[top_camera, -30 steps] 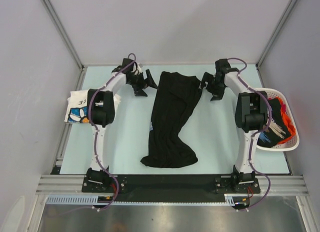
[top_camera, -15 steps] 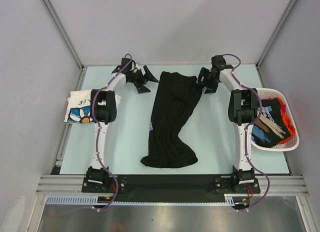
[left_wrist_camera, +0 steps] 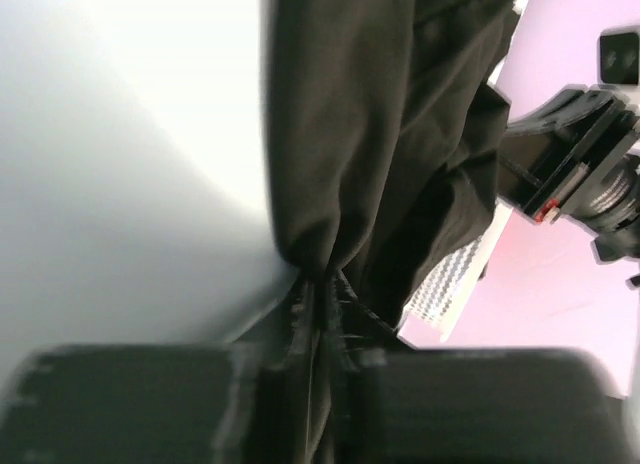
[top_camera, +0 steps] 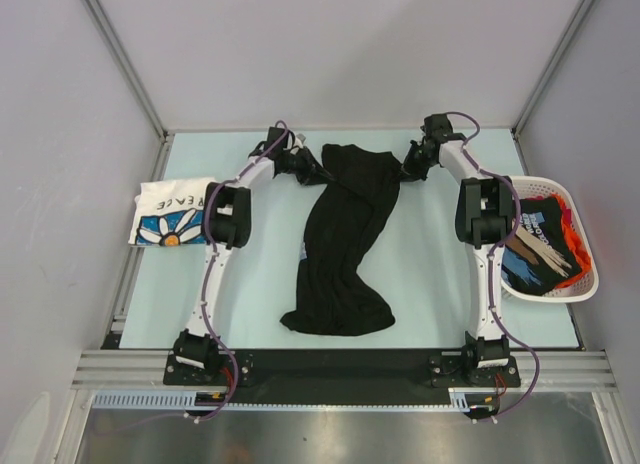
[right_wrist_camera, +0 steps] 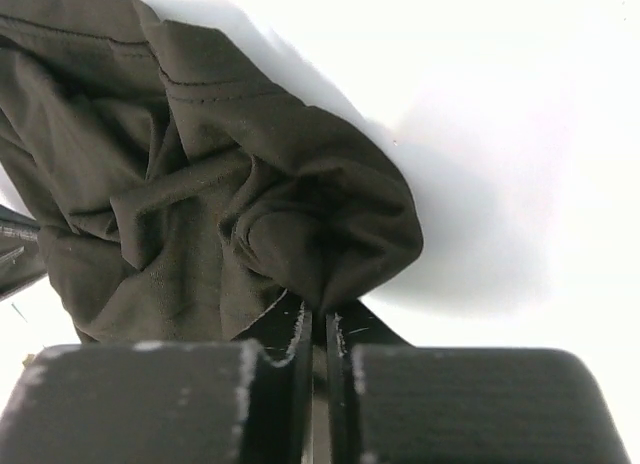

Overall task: Fold and stack the t-shirts
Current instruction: Fold the tshirt

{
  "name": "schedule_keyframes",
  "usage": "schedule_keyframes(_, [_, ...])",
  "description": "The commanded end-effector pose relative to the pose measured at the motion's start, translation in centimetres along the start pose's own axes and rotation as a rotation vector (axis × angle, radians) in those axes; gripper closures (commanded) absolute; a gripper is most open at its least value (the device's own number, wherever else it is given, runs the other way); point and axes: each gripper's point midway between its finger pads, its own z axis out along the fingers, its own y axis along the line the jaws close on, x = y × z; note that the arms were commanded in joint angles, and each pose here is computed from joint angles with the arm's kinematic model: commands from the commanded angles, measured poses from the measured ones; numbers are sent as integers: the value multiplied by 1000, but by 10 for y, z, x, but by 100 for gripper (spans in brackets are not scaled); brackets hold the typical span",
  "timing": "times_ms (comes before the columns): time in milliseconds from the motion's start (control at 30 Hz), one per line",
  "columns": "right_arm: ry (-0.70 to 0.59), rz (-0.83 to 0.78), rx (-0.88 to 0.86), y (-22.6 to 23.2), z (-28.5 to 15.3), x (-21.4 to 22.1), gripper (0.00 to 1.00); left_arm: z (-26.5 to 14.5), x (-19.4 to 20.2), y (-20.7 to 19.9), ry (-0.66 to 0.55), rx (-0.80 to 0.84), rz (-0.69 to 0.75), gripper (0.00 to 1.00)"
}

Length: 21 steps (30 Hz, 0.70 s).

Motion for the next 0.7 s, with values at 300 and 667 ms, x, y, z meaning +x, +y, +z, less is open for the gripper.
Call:
schedule_keyframes(300, [-156, -105, 18, 3, 13, -48, 100, -70, -65, 14, -270, -109, 46, 100])
schedule_keyframes(667, [-326, -92, -102, 33, 36, -97, 76, -78, -66, 29, -269, -159, 47, 95])
